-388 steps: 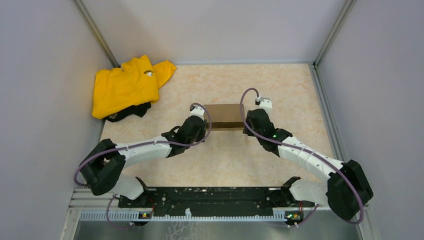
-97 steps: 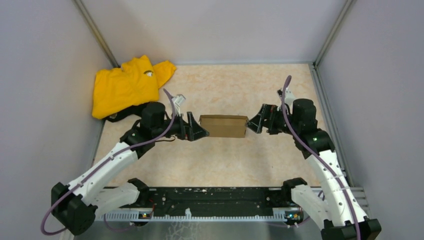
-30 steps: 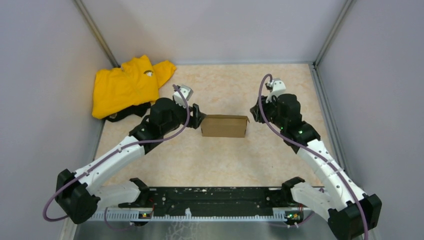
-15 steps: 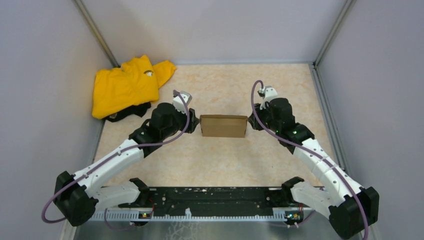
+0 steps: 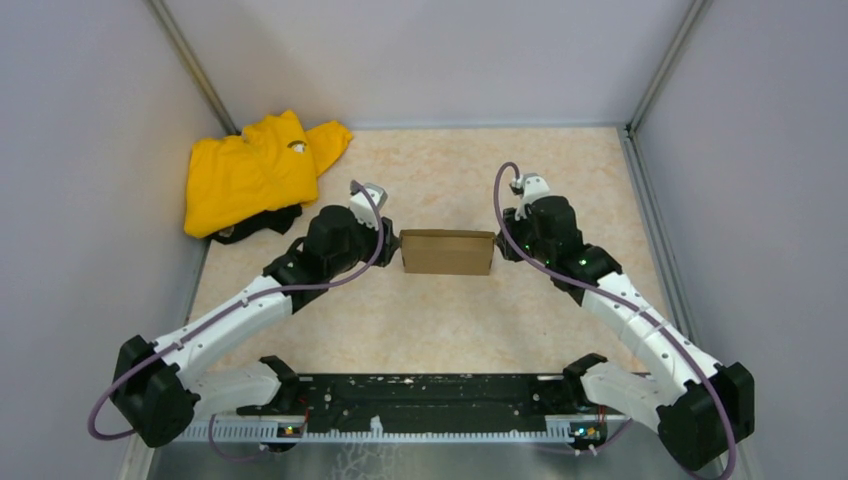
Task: Fold the paper box
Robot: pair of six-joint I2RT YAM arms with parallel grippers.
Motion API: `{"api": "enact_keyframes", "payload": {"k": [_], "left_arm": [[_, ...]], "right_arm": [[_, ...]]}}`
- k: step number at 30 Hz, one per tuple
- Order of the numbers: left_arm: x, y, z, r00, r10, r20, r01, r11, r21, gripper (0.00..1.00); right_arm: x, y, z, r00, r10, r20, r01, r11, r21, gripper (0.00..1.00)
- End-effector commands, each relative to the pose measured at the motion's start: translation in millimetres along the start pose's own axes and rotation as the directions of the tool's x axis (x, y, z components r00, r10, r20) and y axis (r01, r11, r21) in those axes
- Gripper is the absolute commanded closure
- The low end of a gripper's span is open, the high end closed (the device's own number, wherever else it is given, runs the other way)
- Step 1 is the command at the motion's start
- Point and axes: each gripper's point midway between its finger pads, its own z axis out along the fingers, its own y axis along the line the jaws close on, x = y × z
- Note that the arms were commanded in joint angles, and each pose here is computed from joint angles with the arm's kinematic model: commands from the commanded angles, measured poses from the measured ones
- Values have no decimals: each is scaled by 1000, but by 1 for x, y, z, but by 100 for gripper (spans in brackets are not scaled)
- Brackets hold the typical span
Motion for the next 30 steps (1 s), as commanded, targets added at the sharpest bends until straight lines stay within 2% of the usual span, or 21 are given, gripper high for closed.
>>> {"api": "enact_keyframes", "payload": {"k": [1, 7, 12, 23, 30], "left_arm": [[-1, -1, 8, 1000, 15, 12, -15, 1000, 4, 48], [7, 1, 16, 1000, 26, 10, -26, 1000, -3, 52], [-2, 1, 20, 998, 32, 58, -32, 999, -5, 55], [-8, -2, 23, 996, 44, 79, -44, 999, 4, 67], [-7, -3, 24, 996, 44, 73, -45, 999, 7, 68]], "right_arm": [[-16, 2, 2, 998, -21, 57, 21, 1000, 2, 78], [-17, 2, 3, 998, -24, 62, 24, 1000, 1, 82], [-18, 2, 5, 998, -27, 60, 27, 1000, 2, 83], [-19, -2, 9, 997, -36, 63, 34, 999, 29, 83], [-23, 2, 13, 997, -51, 63, 49, 999, 23, 83]]}}
